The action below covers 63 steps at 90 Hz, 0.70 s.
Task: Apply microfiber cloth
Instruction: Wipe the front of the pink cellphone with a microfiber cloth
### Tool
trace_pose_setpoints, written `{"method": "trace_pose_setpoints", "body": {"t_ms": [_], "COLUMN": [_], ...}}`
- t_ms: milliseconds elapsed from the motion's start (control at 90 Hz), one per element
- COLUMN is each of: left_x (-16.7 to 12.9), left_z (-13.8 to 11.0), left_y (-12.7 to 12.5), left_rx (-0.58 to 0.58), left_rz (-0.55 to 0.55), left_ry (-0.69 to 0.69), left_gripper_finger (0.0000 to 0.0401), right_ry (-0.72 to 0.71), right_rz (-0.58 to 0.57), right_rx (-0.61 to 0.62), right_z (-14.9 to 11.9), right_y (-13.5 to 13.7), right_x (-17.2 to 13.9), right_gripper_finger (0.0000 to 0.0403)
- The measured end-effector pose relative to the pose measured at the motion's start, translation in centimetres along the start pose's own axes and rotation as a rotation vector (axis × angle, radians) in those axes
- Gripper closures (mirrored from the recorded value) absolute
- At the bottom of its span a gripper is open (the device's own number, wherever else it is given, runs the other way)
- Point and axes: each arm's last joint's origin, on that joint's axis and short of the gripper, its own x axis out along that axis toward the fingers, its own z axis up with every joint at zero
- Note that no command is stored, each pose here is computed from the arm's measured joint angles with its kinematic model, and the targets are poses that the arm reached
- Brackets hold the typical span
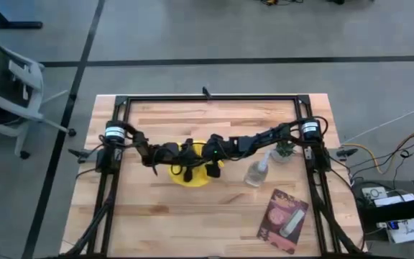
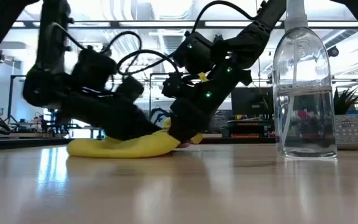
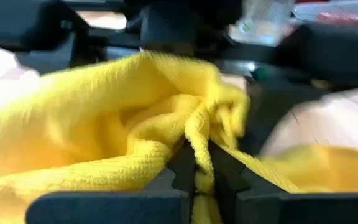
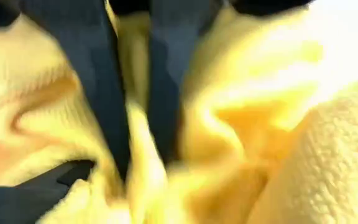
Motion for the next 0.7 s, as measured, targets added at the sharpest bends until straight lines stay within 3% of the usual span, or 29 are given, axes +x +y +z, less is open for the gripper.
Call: {"method": "trace_pose_setpoints", "body": {"t_ms": [189, 389, 533, 700], "left_x": [-3.4, -5.2, -5.0, -3.1], "left_z": [-1.6, -1.2, -0.5, 2.4], "left_y": [-0.4, -0.2, 0.0, 0.3], "left_rx": [0.069, 0.080, 0.085, 0.099], "left_rz": [-0.021, 0.084, 0.145, 0.153], "left_ry": [0.082, 0.080, 0.052, -0.102], "left_gripper_finger": [0.0392, 0.0392, 0.0392, 0.0392], "right_ry": [0.001, 0.000, 0.003, -0.002], "right_rz": [-0.002, -0.014, -0.025, -0.006], "right_rx": [-0.002, 0.010, 0.014, -0.005], "right_z": [0.0, 0.0, 0.0, 0.0], "right_y": [0.0, -0.1, -0.3, -0.1], "right_x": [0.0, 0.0, 0.0, 0.0], "right_gripper_finger": [0.0068, 0.0073, 0.0069, 0.0074]}}
